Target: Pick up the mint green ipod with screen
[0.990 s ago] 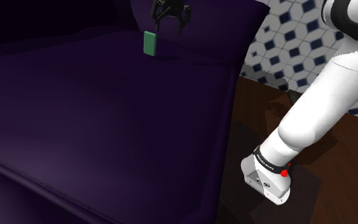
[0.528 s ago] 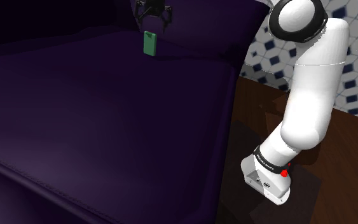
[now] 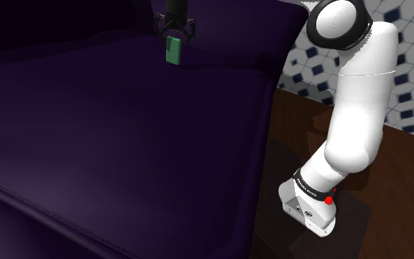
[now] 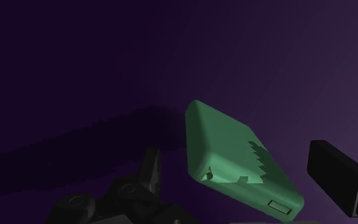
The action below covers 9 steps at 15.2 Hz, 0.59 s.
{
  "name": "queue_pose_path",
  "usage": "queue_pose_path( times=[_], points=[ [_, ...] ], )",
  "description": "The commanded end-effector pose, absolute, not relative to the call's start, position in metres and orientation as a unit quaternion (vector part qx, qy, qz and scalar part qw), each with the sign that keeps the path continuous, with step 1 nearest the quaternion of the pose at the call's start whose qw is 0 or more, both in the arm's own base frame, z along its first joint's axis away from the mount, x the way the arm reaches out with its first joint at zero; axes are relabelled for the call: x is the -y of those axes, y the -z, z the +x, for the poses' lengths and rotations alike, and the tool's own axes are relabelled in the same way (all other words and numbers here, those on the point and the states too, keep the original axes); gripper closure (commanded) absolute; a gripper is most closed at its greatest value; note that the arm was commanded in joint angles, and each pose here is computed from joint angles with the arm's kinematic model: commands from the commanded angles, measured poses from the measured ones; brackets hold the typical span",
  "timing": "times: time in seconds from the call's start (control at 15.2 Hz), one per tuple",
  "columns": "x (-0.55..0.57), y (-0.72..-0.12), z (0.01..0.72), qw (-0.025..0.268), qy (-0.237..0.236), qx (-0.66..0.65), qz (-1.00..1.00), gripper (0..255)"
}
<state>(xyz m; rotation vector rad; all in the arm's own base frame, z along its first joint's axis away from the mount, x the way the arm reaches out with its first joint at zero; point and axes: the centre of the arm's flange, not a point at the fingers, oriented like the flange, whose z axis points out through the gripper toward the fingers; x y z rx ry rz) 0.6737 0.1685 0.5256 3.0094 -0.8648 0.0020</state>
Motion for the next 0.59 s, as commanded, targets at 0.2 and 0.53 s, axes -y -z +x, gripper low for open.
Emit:
queue_pose_path(
  times=[0.2, 0.53],
  points=[
    [-0.1685, -0.5212, 0.6730, 0.005, -0.001, 0.276, 0.961, 255],
    [-0.1684, -0.5214, 0.6726, 0.005, -0.001, 0.276, 0.961, 255]
  ],
)
